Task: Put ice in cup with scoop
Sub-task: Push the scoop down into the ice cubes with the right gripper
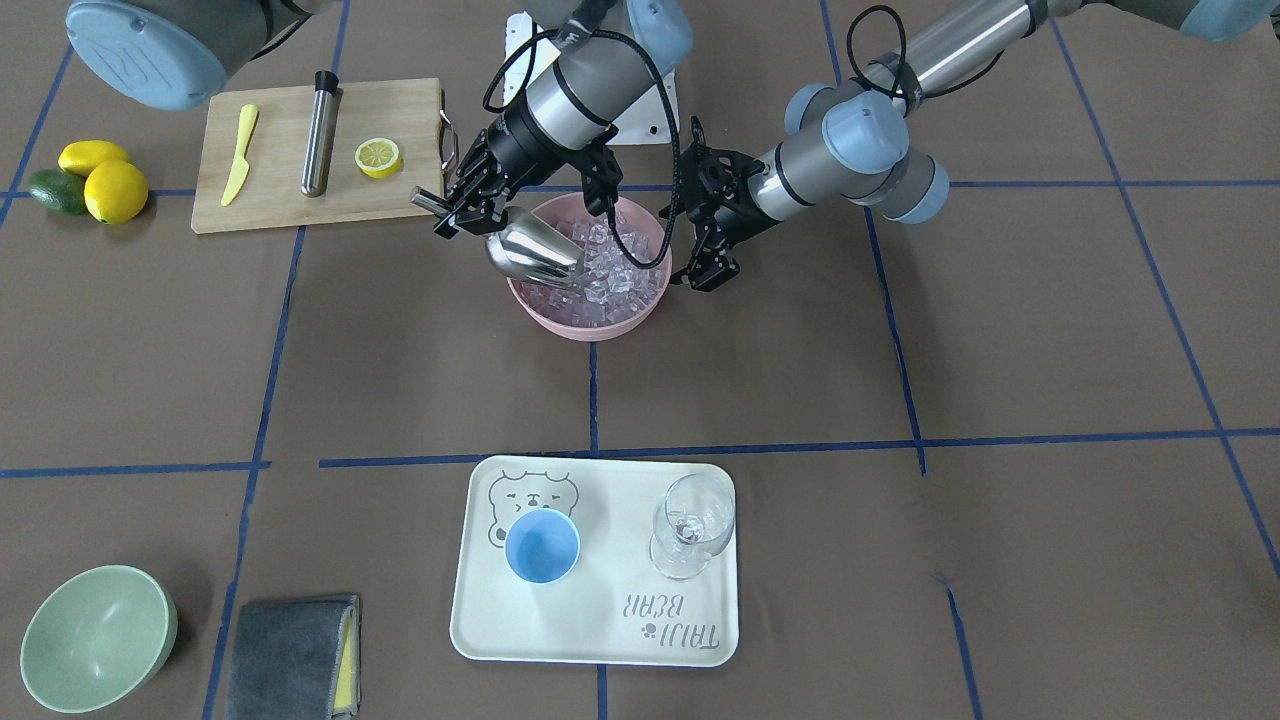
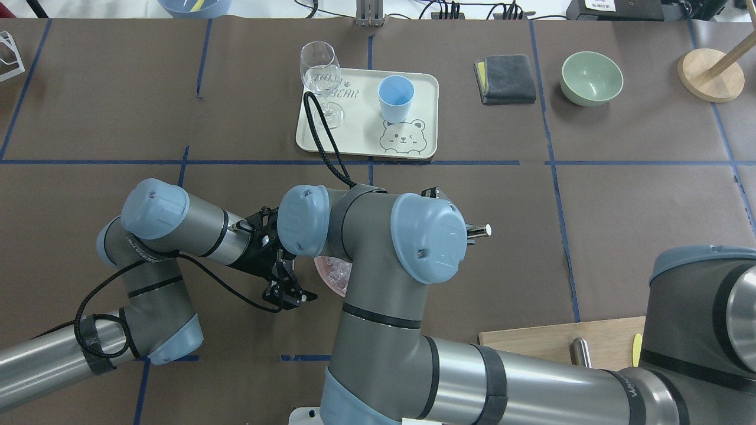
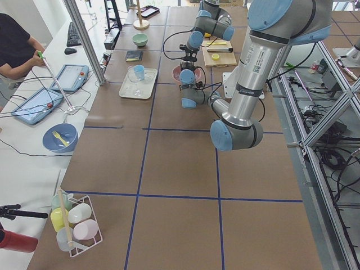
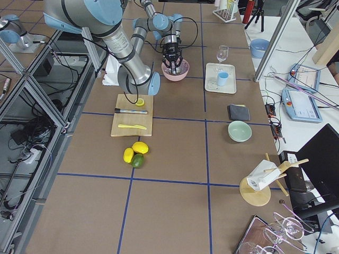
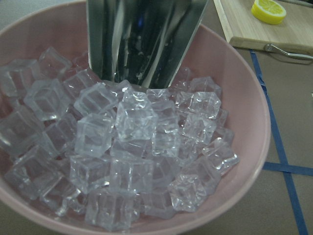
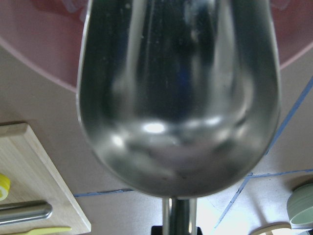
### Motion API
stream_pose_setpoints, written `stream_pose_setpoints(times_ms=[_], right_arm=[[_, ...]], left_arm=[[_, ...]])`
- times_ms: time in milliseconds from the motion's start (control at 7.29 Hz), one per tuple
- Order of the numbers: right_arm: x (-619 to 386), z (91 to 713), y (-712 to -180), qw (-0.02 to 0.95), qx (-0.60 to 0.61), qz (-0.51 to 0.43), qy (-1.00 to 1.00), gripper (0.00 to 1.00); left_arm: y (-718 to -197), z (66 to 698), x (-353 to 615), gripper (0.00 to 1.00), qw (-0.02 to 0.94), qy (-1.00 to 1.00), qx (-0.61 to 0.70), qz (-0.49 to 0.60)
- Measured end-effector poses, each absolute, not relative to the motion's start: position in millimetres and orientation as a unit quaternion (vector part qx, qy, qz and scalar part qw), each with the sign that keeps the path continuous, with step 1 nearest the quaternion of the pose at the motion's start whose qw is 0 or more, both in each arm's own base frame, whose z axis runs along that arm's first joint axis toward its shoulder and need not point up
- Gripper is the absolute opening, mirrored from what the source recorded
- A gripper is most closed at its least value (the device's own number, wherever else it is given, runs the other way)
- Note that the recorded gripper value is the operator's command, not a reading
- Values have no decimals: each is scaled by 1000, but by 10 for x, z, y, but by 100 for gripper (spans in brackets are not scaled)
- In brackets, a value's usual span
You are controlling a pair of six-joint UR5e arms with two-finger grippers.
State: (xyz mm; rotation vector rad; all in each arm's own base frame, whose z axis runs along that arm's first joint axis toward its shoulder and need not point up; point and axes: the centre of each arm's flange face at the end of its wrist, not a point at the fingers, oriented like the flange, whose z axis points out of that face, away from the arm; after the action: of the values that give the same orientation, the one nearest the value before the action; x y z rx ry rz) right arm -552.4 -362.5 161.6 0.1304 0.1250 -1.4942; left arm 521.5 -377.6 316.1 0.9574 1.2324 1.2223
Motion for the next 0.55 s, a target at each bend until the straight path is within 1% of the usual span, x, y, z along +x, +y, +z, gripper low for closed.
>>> stream_pose_setpoints(times_ms=[274,549], right_arm=[[-5337,1842,-3551,731,100,-674,34,0],[-5286,1889,-3524,731,120,-671,23,0]], left_arm=[[-3773,3166,5220,100,548,520,404,516],[-3773,3166,5220,100,548,520,404,516]])
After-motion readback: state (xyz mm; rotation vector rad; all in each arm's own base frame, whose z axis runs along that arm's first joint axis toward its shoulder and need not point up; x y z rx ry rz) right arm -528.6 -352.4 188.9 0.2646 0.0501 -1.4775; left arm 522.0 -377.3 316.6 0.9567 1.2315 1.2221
